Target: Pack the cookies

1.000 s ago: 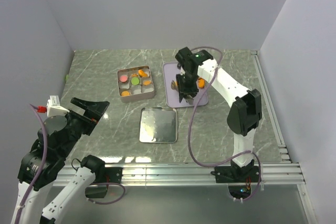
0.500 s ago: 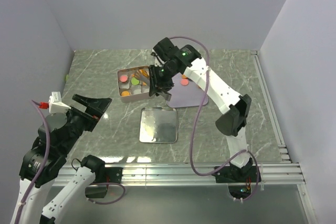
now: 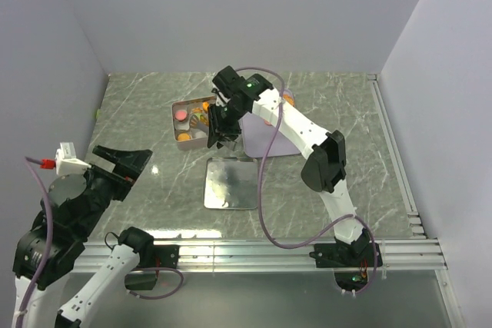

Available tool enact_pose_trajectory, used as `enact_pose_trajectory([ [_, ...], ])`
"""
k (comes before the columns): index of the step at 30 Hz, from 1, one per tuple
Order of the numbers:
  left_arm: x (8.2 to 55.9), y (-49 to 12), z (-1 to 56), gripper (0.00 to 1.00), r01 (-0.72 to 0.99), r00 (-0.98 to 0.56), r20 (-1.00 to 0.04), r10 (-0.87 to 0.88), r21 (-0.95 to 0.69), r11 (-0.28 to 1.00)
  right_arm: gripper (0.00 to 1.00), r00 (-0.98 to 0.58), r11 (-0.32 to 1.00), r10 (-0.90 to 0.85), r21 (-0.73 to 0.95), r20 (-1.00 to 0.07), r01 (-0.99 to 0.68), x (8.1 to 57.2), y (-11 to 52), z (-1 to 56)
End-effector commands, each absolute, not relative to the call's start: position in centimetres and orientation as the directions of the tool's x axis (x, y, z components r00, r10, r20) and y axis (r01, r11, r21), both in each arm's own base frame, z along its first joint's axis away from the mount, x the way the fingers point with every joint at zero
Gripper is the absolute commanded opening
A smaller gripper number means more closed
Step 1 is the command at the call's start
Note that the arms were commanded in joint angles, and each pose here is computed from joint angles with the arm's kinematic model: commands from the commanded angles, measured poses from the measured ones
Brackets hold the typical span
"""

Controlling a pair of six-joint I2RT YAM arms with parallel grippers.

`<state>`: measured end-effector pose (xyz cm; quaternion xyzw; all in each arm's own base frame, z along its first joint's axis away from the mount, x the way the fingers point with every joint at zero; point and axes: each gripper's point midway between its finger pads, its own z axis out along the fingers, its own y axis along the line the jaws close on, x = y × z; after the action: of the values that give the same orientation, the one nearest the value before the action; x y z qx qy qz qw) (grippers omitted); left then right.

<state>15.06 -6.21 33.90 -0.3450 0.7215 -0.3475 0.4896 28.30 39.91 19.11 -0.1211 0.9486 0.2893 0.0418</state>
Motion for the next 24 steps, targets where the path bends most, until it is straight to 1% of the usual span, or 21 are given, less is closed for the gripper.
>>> enact_pose_trajectory([
  [1,14.0,-4.9,34.5,0.98,-0.161,-0.243,-0.485,-0.840,-0.834,0.527,0.31,-0.961,0.766,-0.203,0.581,-0.188,-0.275,28.6,41.5,20.0],
  [6,13.5,-4.6,34.7,0.99,-0.158,-0.238,-0.489,-0.839,-0.833,0.530,0.31,-0.966,0.789,-0.213,0.556,-0.149,-0.260,28.4,41.4,17.6],
  [15,12.9,-4.3,34.4,0.99,-0.167,-0.236,-0.480,-0.845,-0.837,0.522,0.31,-0.971,0.821,-0.213,0.518,-0.112,-0.240,29.0,41.4,14.8],
  [24,12.5,-3.9,34.5,0.99,-0.173,-0.221,-0.471,-0.854,-0.843,0.510,0.39,-0.973,0.839,-0.207,0.492,-0.102,-0.230,29.3,41.0,13.7],
])
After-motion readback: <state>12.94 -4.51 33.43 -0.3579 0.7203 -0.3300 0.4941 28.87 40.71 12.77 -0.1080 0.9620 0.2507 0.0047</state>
